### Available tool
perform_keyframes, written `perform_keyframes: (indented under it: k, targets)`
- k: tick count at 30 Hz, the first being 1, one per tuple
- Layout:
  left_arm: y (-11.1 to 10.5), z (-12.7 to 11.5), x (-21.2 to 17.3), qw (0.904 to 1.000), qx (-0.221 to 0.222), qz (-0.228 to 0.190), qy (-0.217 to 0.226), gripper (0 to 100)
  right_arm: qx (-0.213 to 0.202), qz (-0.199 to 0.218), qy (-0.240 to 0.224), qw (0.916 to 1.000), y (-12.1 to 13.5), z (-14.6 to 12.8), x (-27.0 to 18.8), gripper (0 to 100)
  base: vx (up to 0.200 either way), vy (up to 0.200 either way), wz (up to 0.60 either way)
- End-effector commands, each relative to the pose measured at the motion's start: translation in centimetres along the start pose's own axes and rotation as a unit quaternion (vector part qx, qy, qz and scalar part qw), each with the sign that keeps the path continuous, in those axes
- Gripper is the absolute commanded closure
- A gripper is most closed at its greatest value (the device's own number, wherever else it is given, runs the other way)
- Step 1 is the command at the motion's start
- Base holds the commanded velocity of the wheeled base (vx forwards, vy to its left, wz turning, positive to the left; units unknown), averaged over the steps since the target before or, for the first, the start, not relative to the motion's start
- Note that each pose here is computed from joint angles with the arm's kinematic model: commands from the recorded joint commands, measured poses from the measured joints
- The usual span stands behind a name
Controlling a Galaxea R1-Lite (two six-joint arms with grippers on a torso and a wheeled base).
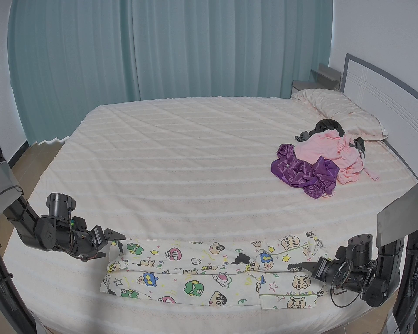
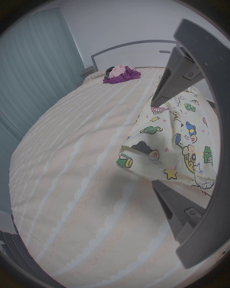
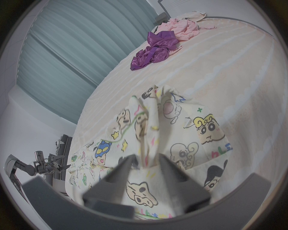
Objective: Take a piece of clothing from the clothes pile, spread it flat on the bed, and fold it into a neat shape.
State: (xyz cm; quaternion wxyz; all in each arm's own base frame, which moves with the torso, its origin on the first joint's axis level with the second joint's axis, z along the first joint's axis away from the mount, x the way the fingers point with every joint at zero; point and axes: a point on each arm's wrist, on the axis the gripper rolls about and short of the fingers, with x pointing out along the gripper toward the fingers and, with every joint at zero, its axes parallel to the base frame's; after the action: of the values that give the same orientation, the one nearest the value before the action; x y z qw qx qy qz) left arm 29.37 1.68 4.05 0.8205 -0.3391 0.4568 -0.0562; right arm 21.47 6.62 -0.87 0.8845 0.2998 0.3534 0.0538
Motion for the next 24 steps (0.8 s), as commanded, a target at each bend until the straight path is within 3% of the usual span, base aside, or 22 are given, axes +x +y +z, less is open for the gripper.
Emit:
perform_keyframes:
  k: [1, 7, 14, 24]
  targets:
    - [-0.3, -0.1, 0.0, 1.0000, 0.005, -0.001, 0.000, 0, -0.002, 0.002, -0.002, 1.0000, 0.1, 0.0, 0.0, 0, 0.000, 0.000, 0.00]
    - [-1.0, -0.2, -1.0, 0.9999, 0.010, -0.007, -0.008, 0, 0.001, 0.001, -0.007, 1.0000, 0.1, 0.2, 0.0, 0, 0.000, 0.000, 0.00]
    - [-0.9, -0.8, -0.2, 0.9998, 0.013, 0.005, 0.013, 0, 0.001, 0.001, -0.007, 1.0000, 0.1, 0.2, 0.1, 0, 0.000, 0.000, 0.00]
    - [-2.0, -1.0, 0.5, 0.9987, 0.047, -0.019, 0.011, 0, 0.001, 0.002, -0.006, 1.0000, 0.1, 0.2, 0.2, 0, 0.000, 0.000, 0.00]
